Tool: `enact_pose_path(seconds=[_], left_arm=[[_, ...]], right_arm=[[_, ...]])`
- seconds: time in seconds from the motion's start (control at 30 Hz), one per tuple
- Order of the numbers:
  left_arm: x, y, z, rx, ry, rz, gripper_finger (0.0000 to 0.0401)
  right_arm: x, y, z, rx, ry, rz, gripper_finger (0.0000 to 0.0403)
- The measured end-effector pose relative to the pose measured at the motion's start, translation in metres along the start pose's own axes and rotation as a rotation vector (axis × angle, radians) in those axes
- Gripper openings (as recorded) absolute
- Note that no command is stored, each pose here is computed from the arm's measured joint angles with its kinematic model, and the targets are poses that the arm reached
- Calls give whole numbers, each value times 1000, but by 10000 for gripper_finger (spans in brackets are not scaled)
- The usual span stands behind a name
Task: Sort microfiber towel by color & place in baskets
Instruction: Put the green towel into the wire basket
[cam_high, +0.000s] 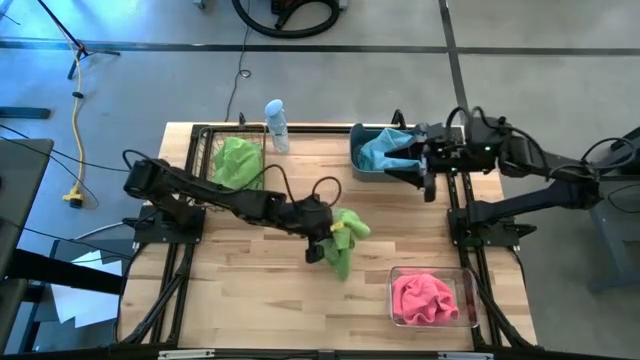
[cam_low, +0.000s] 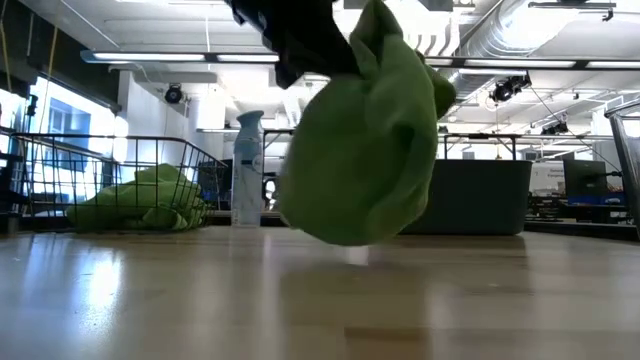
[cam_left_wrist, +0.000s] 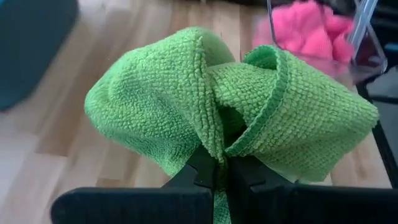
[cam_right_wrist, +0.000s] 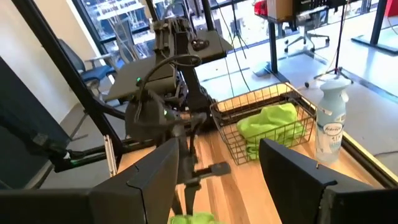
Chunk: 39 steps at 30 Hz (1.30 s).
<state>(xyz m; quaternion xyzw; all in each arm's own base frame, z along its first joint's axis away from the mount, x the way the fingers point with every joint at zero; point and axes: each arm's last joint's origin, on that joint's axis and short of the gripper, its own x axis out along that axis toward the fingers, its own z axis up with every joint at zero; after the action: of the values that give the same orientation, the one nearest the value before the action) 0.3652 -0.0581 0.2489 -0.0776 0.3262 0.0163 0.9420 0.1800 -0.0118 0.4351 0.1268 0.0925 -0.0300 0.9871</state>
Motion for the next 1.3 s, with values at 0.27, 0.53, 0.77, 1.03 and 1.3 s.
enact_pose_path(seconds=[0.27,0.53,0.77,1.03,1.3], left_arm=[[-55,8,30,-27,-191,14,0],[-116,22,55,-26,-414,27,0],[-151,32,69,-60,-581,29,0],[-164,30,79,-72,-718,-32,0],[-167,32,83,-85,-762,-22,0]], right_arm=[[-21,2,5,-3,-56,14,220],[-20,2,5,-29,-63,14,220],[-18,1,7,-46,-87,-22,220],[-19,2,10,-72,-121,-16,220],[-16,2,10,-77,-117,-16,220]])
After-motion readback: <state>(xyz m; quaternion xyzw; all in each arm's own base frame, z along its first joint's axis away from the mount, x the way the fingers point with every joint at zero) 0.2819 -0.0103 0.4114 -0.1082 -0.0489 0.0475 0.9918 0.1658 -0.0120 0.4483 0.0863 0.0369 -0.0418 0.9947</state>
